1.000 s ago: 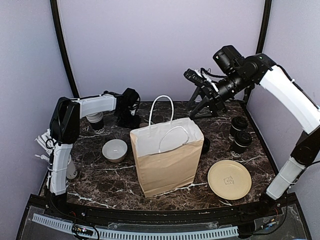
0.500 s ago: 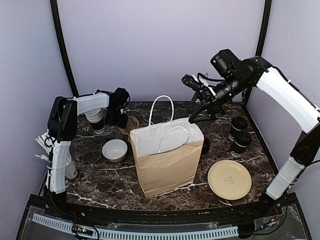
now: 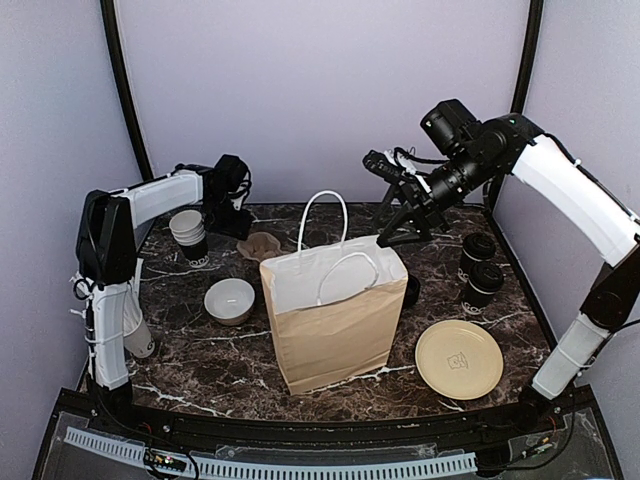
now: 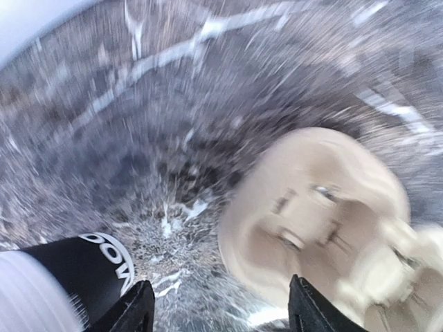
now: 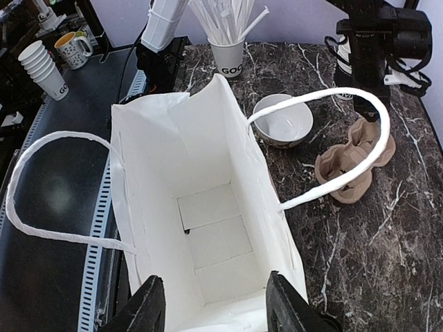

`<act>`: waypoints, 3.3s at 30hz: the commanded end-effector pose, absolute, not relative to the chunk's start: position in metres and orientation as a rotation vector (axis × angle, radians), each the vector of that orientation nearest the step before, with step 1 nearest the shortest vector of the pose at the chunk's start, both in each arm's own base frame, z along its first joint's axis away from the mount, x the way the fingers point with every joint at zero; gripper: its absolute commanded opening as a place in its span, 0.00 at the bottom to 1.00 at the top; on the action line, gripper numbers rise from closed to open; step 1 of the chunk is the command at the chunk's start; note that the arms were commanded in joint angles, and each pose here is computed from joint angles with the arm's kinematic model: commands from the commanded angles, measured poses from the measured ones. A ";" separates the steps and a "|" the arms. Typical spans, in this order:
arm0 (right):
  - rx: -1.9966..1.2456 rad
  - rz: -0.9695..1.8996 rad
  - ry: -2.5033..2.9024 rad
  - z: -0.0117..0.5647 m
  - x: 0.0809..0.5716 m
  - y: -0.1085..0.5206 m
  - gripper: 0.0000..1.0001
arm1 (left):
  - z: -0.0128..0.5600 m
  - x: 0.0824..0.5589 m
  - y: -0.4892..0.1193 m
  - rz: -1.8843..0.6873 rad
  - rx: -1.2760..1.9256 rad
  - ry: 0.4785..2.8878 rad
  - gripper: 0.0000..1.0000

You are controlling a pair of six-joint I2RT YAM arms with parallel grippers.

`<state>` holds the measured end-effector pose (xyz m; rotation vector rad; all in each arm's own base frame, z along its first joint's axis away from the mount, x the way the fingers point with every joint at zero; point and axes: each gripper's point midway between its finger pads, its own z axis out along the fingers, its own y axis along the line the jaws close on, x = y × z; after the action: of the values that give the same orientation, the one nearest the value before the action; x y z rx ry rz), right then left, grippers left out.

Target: Pack the takeout coffee

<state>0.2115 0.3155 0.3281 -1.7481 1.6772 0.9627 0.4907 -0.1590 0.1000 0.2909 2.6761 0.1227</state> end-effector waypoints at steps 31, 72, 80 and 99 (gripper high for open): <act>-1.734 0.922 1.714 0.318 0.221 0.314 0.48 | 0.073 0.409 -0.271 -0.391 0.456 2.859 0.19; -1.756 0.942 1.727 0.299 0.212 0.309 0.47 | 0.130 0.490 -0.182 -0.124 -0.049 2.622 0.60; -1.738 0.912 1.737 0.297 0.212 0.302 0.46 | 0.103 0.512 -0.165 -0.015 -0.049 2.655 0.11; -1.723 0.905 1.769 0.294 0.221 0.302 0.45 | 0.077 0.548 -0.234 -0.179 0.186 2.590 0.17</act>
<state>0.2146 0.3002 0.2895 -1.7429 1.7765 0.9162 0.5394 -0.1919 0.0523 0.0699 2.6746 -0.0422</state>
